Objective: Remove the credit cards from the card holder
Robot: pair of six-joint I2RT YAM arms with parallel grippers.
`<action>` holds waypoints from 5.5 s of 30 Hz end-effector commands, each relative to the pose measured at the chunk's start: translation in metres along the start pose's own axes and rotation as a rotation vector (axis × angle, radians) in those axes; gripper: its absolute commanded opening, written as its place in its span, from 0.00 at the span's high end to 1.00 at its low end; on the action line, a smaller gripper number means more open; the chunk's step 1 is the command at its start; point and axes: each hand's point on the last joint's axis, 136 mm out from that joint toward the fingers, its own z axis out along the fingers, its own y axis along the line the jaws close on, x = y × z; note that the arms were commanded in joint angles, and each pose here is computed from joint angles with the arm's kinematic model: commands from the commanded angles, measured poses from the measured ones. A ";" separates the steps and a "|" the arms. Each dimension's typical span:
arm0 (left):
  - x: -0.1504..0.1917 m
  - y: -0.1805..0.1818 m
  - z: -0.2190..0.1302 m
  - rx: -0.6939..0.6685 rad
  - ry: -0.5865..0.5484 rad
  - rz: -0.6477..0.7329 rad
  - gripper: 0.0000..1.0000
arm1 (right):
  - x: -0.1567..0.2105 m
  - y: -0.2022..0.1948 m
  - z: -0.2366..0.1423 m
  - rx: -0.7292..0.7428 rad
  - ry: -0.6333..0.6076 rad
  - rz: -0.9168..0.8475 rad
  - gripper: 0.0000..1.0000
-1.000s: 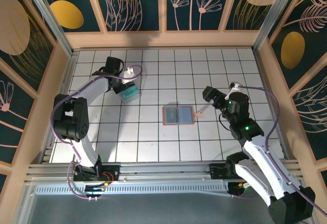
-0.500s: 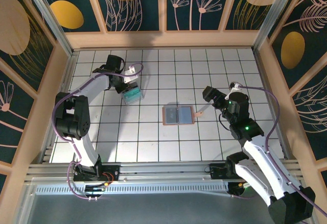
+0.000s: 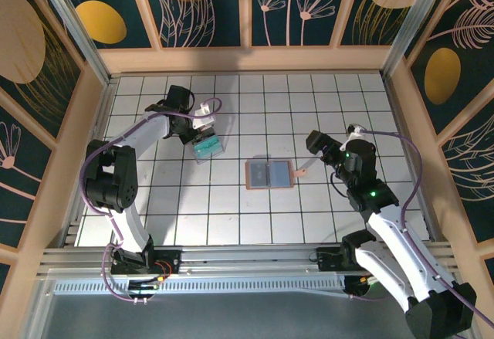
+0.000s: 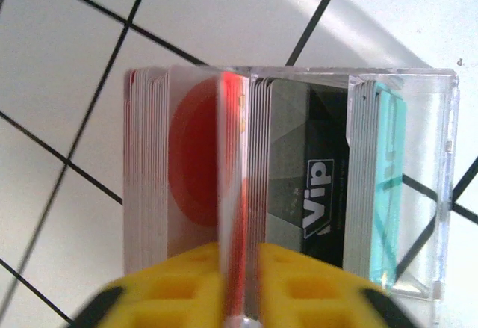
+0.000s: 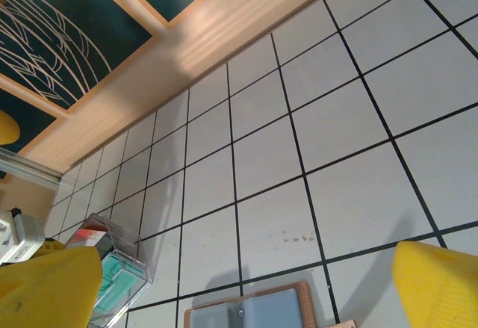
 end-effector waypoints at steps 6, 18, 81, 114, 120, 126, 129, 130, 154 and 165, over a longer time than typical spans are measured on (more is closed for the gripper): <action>-0.007 -0.007 -0.014 0.048 0.001 -0.052 0.70 | -0.004 0.006 -0.001 -0.036 -0.024 0.011 0.01; -0.009 0.012 -0.021 -0.058 -0.004 -0.064 0.75 | -0.004 0.005 -0.003 -0.036 -0.027 0.015 0.01; -0.010 -0.006 -0.145 -0.292 -0.708 -1.048 0.01 | 0.240 0.051 0.094 0.298 0.660 -0.648 0.43; -0.015 -0.005 -0.150 -0.262 -0.736 -1.100 0.01 | 0.263 0.041 0.091 0.205 0.776 -0.514 0.47; -0.019 -0.006 -0.150 -0.242 -0.744 -1.096 0.01 | 0.266 0.041 0.088 0.195 0.796 -0.517 0.42; -0.023 -0.008 -0.155 -0.223 -0.775 -1.089 0.01 | 0.266 0.029 0.089 0.240 0.792 -0.544 0.48; -0.023 -0.007 -0.158 -0.224 -0.785 -1.092 0.01 | 0.266 0.025 0.090 0.251 0.790 -0.546 0.54; -0.023 -0.007 -0.159 -0.225 -0.787 -1.093 0.01 | 0.267 0.025 0.090 0.249 0.789 -0.545 0.55; -0.030 -0.019 -0.171 -0.178 -0.799 -1.024 0.01 | 0.230 0.053 0.087 0.205 0.676 -0.505 0.72; -0.028 -0.016 -0.182 -0.225 -0.804 -1.010 0.01 | 0.213 0.032 0.081 0.307 0.623 -0.528 0.69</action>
